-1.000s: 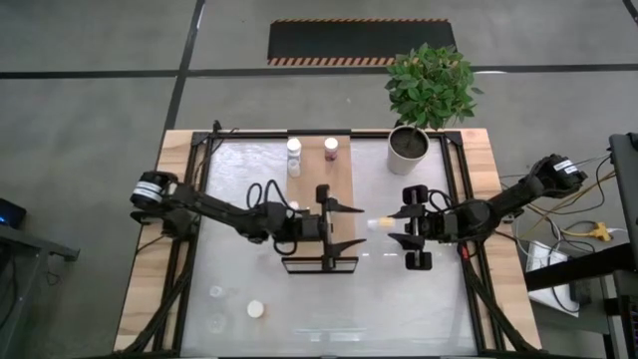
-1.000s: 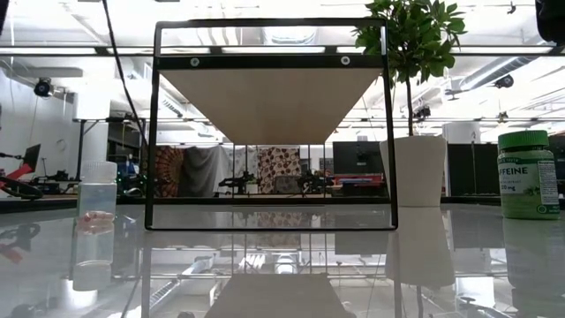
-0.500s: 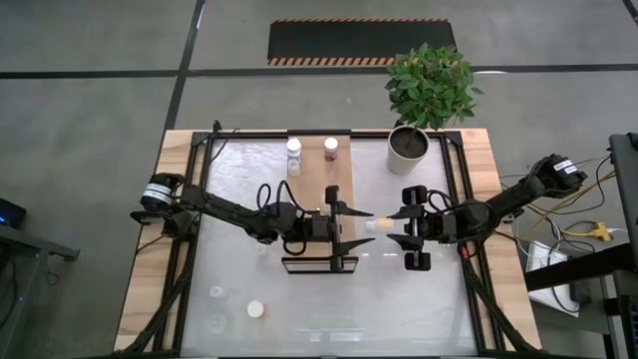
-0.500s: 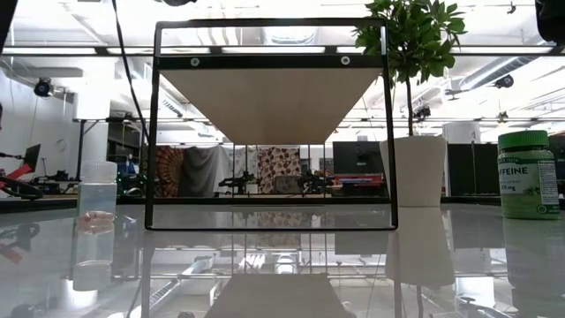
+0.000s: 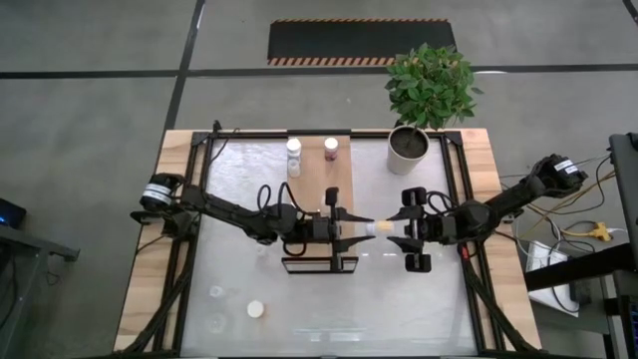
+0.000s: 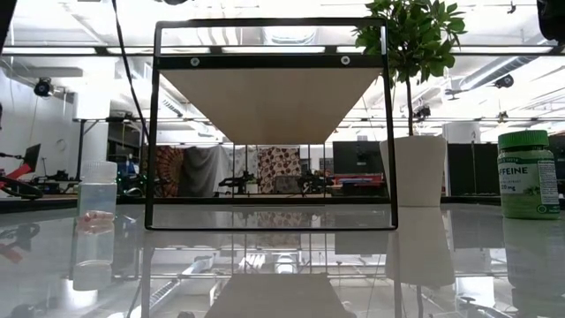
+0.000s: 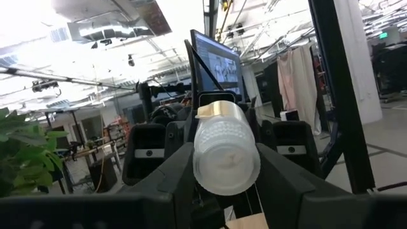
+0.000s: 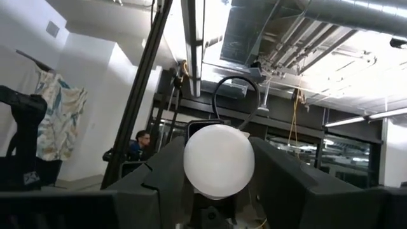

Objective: Pick and place medicine bottles onto shelf by color
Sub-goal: Put the transparent pill bottle on the shelf

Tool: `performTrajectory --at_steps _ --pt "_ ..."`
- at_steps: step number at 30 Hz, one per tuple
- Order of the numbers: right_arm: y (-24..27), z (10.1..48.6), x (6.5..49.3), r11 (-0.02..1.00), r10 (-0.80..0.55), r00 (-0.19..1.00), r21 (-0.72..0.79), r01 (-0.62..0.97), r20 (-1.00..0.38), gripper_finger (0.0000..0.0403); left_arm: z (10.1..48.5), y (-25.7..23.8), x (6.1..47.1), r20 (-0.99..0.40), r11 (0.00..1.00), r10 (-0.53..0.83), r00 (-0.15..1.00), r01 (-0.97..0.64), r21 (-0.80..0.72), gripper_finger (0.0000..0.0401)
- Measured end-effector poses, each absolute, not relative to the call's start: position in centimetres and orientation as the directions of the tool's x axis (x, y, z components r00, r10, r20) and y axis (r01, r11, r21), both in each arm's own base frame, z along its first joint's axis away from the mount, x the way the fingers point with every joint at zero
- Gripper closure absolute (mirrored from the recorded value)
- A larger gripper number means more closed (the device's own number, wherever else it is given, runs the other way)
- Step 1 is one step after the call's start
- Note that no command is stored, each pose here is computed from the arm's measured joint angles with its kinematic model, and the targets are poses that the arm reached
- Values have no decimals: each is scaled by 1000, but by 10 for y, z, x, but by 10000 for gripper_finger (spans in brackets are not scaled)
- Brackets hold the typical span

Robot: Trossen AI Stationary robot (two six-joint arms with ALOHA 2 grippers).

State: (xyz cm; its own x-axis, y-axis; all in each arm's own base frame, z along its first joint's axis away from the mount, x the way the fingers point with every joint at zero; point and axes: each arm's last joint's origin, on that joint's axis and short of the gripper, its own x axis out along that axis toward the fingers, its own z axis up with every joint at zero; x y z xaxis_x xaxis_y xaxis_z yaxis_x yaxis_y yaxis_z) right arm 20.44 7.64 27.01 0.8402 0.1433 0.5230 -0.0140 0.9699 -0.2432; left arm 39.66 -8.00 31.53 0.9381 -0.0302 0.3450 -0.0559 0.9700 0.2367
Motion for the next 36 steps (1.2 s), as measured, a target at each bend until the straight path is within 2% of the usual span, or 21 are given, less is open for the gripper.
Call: performTrajectory --at_steps 9,14,18,22,26,30,33,36 --pt "75 270 202 981 144 877 -183 -65 459 178 320 -82 388 212 978 41 976 -83 193 286" --pt "70 277 191 990 120 900 -123 -75 418 167 328 -84 367 8 986 92 996 -92 138 286" --pt "65 280 182 994 88 925 -85 -61 370 167 342 -81 347 -190 988 154 970 -148 42 286" --pt "62 283 176 995 87 935 -68 -67 344 172 358 -78 337 -375 980 179 909 -199 -15 286" --pt "61 282 175 996 71 941 -67 -52 330 177 372 -78 338 -527 971 199 826 -238 -6 286" --pt "61 281 176 997 67 944 -68 -48 322 176 380 -82 343 -672 975 154 724 -224 -18 286" --pt "61 280 176 997 48 948 -66 -29 313 177 379 -85 345 -777 980 113 619 -198 -16 286" --pt "61 280 176 998 43 951 -65 -24 306 177 374 -85 348 -854 978 134 502 -207 31 286"
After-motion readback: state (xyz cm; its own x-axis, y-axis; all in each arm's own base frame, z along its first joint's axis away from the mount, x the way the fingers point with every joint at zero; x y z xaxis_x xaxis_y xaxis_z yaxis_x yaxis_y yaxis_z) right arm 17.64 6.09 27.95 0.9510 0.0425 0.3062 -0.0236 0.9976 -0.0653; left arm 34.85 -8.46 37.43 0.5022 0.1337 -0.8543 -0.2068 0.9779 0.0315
